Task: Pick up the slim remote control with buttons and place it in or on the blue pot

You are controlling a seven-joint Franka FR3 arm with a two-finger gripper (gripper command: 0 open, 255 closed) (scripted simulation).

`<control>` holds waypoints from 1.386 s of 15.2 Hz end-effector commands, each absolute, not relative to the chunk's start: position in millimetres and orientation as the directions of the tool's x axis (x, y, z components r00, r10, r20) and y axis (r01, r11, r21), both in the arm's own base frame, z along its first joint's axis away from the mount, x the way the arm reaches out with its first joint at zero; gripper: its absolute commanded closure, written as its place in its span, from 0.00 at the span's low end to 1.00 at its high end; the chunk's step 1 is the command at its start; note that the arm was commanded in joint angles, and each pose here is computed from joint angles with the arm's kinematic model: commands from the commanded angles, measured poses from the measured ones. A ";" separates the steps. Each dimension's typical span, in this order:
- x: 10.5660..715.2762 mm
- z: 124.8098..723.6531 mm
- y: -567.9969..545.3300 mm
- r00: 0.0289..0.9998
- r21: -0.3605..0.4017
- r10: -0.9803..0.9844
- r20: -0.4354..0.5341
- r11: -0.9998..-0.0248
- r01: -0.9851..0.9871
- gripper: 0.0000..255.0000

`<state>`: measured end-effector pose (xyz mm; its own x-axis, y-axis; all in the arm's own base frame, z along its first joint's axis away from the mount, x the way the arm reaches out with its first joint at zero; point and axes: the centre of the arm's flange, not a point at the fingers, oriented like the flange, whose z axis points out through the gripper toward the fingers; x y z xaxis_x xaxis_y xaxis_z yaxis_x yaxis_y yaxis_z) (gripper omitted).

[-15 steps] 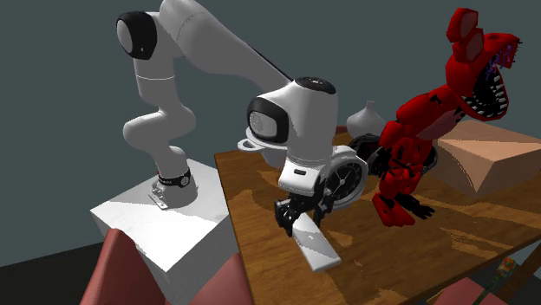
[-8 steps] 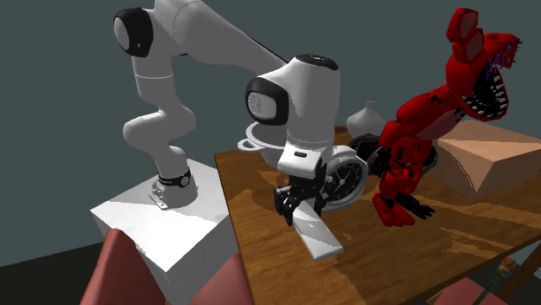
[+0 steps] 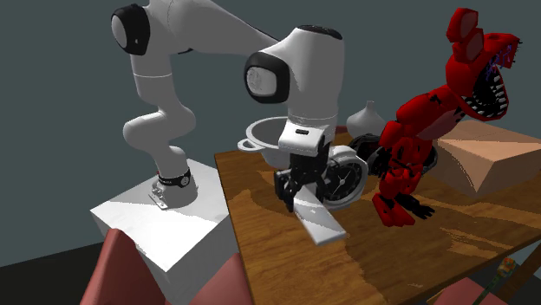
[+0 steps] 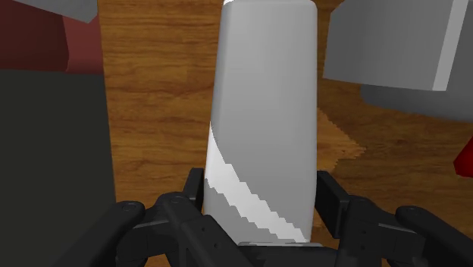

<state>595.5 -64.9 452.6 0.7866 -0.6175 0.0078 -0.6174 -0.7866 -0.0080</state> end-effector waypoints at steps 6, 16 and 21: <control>595.9 491.1 -64.8 0.787 -0.008 -0.617 0.008 -0.787 -0.617 1.00; 581.6 533.2 -42.6 0.787 -0.008 -0.617 0.008 -0.787 -0.617 1.00; 545.7 533.5 12.8 0.787 -0.008 -0.617 0.008 -0.787 -0.617 1.00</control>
